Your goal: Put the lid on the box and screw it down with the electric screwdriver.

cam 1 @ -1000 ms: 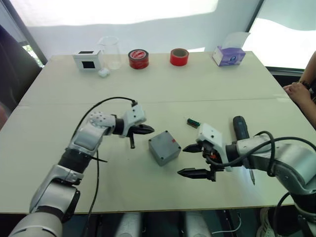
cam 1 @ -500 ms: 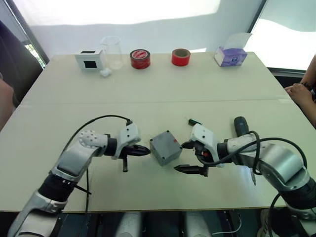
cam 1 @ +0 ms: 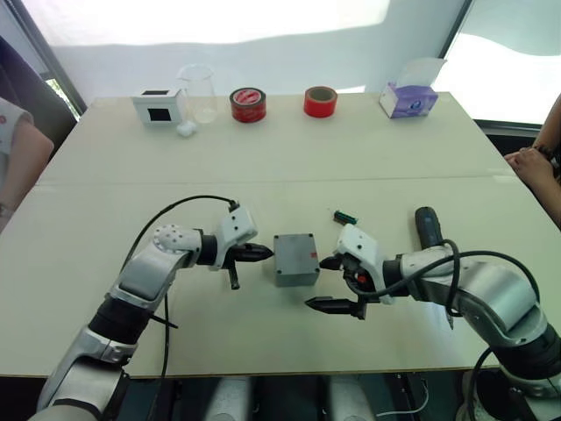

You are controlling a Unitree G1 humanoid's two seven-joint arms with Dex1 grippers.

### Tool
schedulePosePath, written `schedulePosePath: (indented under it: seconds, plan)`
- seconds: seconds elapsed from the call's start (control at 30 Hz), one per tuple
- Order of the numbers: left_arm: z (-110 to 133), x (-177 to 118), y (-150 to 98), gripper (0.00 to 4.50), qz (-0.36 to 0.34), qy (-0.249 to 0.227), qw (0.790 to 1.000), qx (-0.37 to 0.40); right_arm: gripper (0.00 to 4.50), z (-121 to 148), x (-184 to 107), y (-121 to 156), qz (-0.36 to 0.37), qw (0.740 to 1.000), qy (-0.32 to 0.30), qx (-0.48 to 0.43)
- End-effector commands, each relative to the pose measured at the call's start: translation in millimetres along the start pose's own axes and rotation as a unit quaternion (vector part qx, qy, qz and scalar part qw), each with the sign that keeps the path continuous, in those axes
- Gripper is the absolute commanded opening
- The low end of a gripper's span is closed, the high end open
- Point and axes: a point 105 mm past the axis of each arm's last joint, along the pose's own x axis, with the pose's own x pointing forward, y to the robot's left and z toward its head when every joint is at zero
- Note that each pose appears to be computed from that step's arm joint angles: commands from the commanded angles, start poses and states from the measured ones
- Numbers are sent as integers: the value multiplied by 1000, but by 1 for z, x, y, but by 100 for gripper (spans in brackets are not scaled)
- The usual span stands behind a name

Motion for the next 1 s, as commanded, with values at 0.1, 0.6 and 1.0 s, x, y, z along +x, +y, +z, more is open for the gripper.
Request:
schedulePosePath:
  seconds: [0.1,0.6,1.0]
  plan:
    - [10,1,0,0,-6,-14,1000,23,448,11,-4,8,7,1000,-22,-17]
    - [52,-60,15,0,4,-77,997,-15,448,38,-65,-93,-166,979,-122,-12]
    - [59,-49,3,0,-7,-85,996,-15,389,19,-25,-149,-201,970,-134,15]
